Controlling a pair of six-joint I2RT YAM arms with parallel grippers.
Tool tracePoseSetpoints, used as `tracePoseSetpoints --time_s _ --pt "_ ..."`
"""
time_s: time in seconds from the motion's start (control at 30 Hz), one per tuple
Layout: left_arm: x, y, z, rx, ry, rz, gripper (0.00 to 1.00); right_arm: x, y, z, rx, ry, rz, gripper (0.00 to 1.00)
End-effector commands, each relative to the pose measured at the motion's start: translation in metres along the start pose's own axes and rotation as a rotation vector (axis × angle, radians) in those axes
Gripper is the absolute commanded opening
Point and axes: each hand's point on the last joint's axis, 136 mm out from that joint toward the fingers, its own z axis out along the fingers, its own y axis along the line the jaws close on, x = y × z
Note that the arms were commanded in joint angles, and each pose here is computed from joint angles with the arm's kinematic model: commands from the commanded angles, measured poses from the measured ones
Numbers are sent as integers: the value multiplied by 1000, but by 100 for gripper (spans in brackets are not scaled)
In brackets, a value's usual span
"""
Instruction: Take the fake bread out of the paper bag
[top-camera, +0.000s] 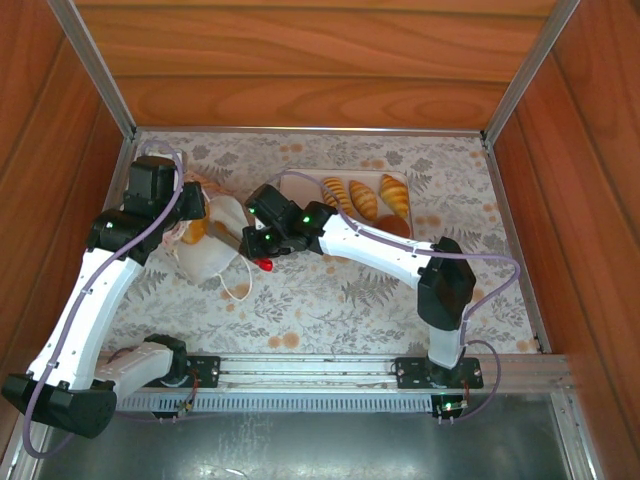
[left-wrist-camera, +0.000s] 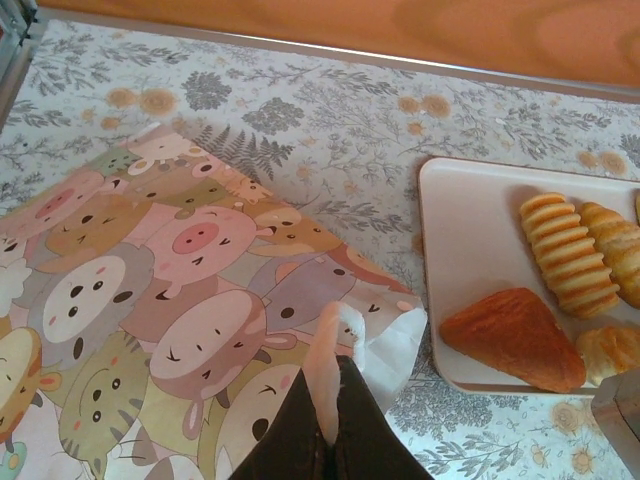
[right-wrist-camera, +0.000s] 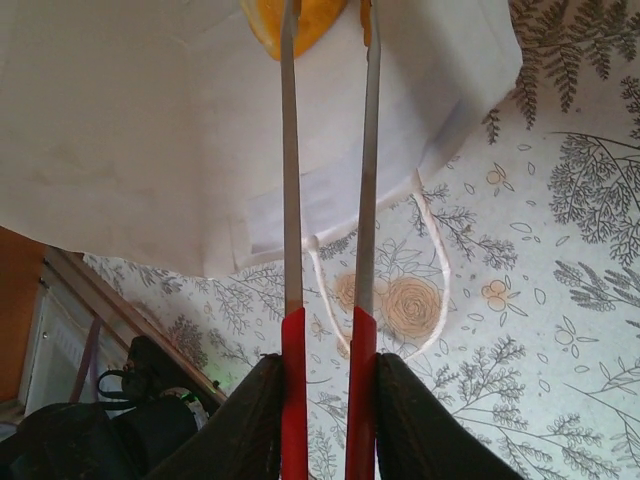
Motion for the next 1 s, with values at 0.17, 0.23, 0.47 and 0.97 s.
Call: tracePoseSetpoints --time_s 0.17,0.23,0.47,0.97 --pt "-3 -4 0 23 -9 -18 0 28 -14 36 74 74 -176 27" --pt "0 -3 2 20 -2 -19 0 42 -26 45 113 91 -264 27" --pt "17 -17 19 101 56 -45 0 63 -73 64 287 107 -602 28" --pt "43 -23 38 121 98 -58 0 96 -117 96 403 315 -682 51"
